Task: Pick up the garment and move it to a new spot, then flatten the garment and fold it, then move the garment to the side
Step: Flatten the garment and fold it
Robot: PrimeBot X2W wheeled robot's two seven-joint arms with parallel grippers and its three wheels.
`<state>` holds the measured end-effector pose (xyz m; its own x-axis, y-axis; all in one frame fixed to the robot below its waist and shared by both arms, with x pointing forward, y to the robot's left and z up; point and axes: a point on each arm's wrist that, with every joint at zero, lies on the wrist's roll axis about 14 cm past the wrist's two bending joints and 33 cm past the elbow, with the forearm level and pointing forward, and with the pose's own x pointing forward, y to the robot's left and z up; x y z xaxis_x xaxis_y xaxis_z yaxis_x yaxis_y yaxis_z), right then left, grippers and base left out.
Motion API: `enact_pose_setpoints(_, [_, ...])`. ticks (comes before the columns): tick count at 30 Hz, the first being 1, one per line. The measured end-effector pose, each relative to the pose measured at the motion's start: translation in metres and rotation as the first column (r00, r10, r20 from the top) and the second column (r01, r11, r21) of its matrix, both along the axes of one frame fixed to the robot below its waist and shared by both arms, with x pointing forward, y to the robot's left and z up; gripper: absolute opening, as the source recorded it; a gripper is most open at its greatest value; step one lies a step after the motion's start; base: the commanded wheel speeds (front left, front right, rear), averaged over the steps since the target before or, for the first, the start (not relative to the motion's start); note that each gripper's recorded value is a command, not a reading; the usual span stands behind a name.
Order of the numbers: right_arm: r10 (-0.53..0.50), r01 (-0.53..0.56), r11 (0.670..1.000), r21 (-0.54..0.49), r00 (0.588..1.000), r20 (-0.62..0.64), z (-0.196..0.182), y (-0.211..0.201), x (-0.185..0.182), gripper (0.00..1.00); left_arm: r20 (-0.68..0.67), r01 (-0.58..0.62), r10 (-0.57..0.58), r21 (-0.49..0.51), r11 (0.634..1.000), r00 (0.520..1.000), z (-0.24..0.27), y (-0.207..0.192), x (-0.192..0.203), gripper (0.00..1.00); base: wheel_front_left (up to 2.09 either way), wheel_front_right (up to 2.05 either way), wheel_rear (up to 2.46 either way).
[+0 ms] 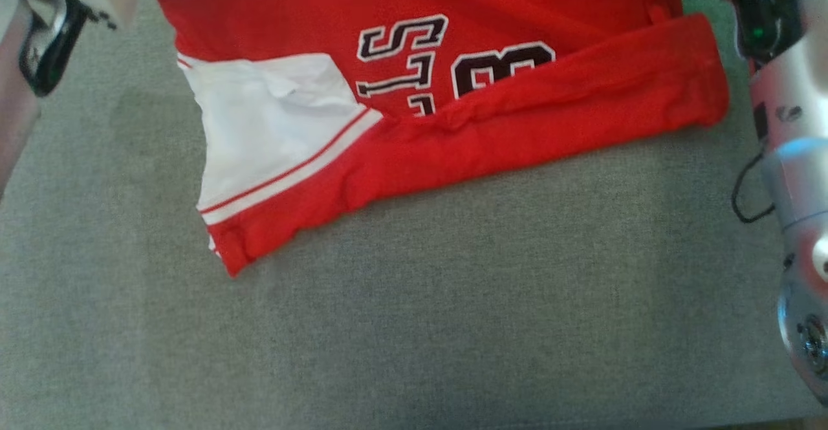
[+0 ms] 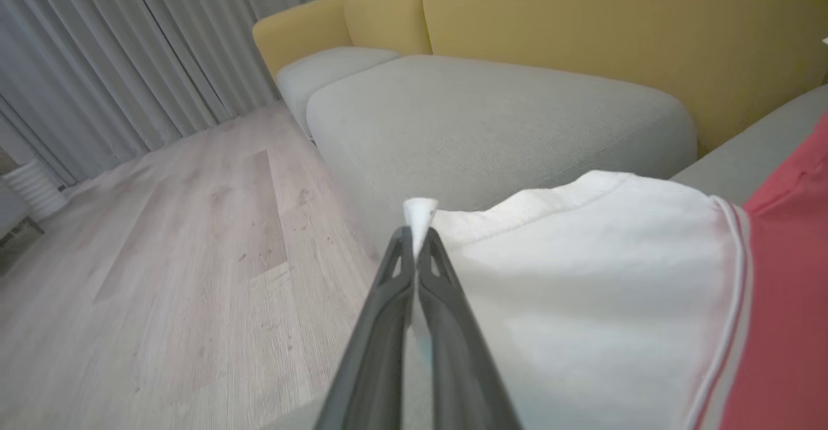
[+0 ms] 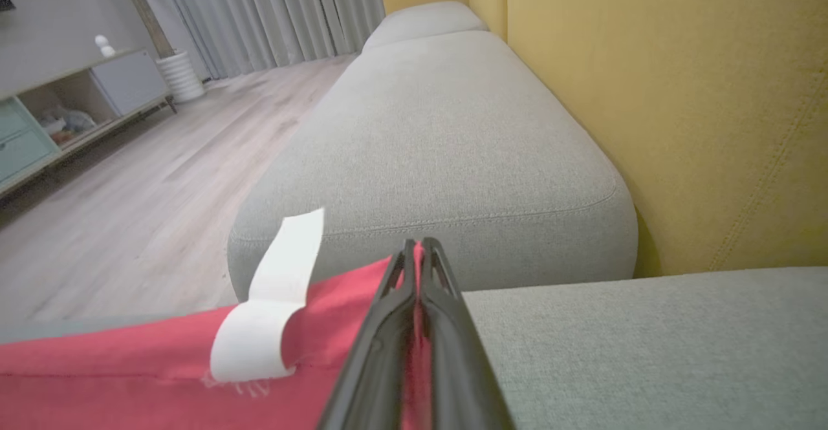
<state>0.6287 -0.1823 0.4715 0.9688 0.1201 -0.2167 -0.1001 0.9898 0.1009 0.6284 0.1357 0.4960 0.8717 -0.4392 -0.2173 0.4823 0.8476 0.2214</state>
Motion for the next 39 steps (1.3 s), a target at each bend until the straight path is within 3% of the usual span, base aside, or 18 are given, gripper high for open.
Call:
enact_pose_setpoints(10, [0.025,-0.024,0.998,0.055,1.0,-0.013,-0.004,0.013,-0.006,0.0,0.049,-0.026,0.026,-0.013,1.0,0.998,0.007,0.001,0.0,0.0,0.0,0.0,0.0])
enact_pose_setpoints(22, [0.062,-0.045,0.995,0.094,0.982,-0.18,-0.028,0.004,-0.056,0.0,-0.065,0.049,-0.05,-0.021,0.999,0.997,-0.026,-0.002,-0.089,0.0,0.0,0.0,0.0])
enact_pose_setpoints(32, [0.093,-0.09,0.996,0.026,0.915,-0.392,-0.061,-0.013,-0.108,0.0,-0.276,0.111,-0.108,-0.007,0.994,0.955,-0.064,-0.002,-0.182,0.0,0.0,0.0,0.0])
enact_pose_setpoints(39, [0.111,-0.133,0.991,-0.008,0.859,-0.5,-0.072,-0.016,-0.126,0.0,-0.314,0.106,-0.091,0.032,0.994,0.945,-0.069,0.002,-0.201,0.0,0.0,0.0,0.0])
